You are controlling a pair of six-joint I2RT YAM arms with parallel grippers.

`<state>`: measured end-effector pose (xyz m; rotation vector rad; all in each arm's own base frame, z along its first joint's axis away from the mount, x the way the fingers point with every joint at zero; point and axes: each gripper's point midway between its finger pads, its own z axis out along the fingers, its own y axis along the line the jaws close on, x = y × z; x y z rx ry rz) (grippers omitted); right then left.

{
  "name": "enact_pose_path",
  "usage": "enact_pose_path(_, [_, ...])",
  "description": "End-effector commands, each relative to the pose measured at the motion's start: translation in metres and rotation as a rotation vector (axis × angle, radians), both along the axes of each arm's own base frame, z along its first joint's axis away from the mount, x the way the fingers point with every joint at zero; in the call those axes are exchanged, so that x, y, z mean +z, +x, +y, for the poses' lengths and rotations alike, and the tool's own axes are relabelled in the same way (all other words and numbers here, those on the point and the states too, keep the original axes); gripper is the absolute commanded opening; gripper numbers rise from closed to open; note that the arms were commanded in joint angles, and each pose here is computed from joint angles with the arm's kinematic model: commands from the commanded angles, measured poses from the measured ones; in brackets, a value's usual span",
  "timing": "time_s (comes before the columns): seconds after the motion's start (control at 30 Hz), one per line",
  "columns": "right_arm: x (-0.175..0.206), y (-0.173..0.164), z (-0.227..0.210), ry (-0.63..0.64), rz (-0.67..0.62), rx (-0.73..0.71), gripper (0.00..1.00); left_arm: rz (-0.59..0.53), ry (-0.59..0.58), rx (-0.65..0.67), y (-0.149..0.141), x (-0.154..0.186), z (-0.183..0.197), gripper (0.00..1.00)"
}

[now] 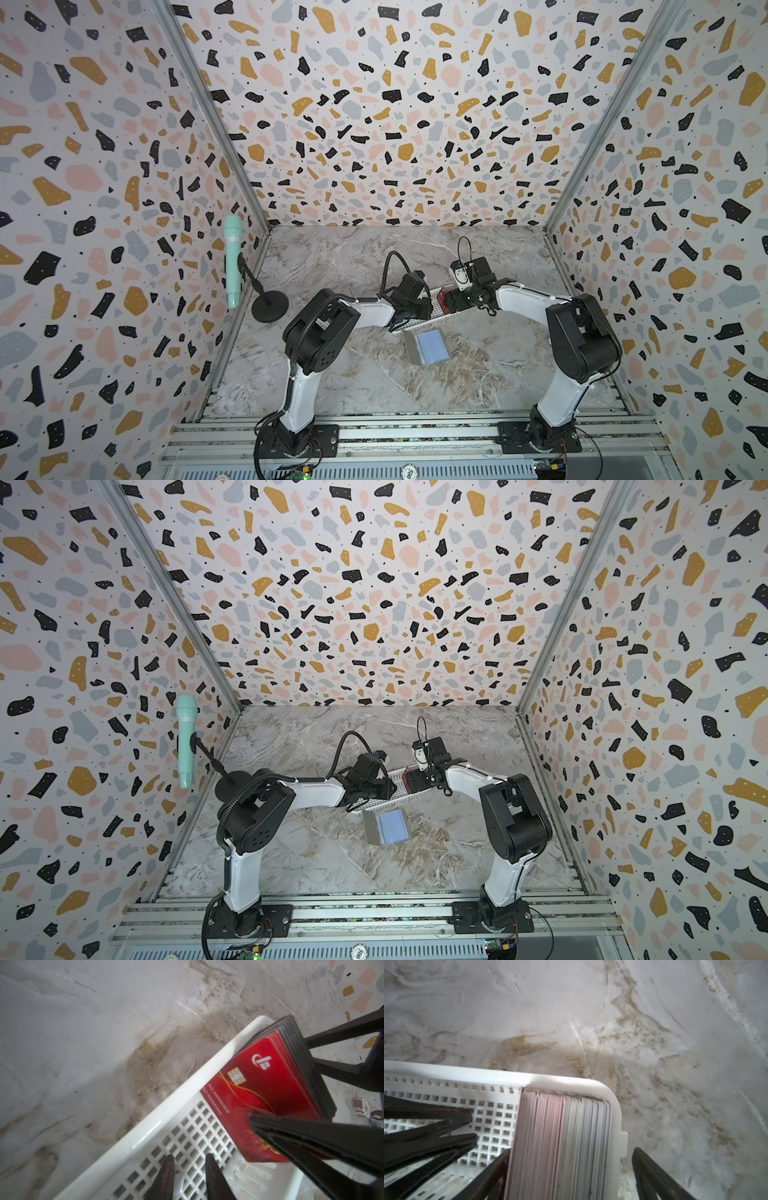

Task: Insert credit cards into a card holder
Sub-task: Pick up the credit card from the storage box.

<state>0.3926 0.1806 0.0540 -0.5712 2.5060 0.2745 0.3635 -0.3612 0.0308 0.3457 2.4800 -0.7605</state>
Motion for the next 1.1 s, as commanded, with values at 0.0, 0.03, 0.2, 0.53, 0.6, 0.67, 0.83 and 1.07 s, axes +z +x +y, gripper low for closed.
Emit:
enact_pose_path(0.0, [0.022,0.004,-0.001,0.027,-0.041,-0.007,0.86,0.045,0.06,-0.001,-0.009,-0.017,0.012,0.28])
enact_pose_path(0.03, [0.022,0.004,0.0,0.029,-0.038,-0.005,0.85,0.044,0.058,0.0,-0.009,-0.016,0.011,0.28])
enact_pose_path(0.2, [0.02,0.003,0.002,0.037,-0.029,0.002,0.78,0.038,0.013,-0.009,-0.006,-0.009,0.002,0.28])
enact_pose_path(0.53, [0.017,0.001,0.005,0.039,-0.021,0.011,0.73,0.017,-0.106,-0.03,0.007,0.01,-0.024,0.32])
enact_pose_path(0.6, [0.017,0.0,0.005,0.037,-0.021,0.012,0.72,0.012,-0.125,-0.034,0.008,0.012,-0.027,0.33])
enact_pose_path(0.67, [0.017,0.0,0.004,0.036,-0.021,0.011,0.72,0.016,-0.144,-0.037,0.008,0.012,-0.03,0.34])
enact_pose_path(0.83, [0.016,0.0,0.004,0.039,-0.019,0.011,0.72,0.015,-0.174,-0.039,0.012,0.012,-0.037,0.36])
enact_pose_path(1.07, [0.015,-0.001,0.005,0.038,-0.017,0.013,0.71,0.021,-0.191,-0.041,0.014,0.012,-0.042,0.42])
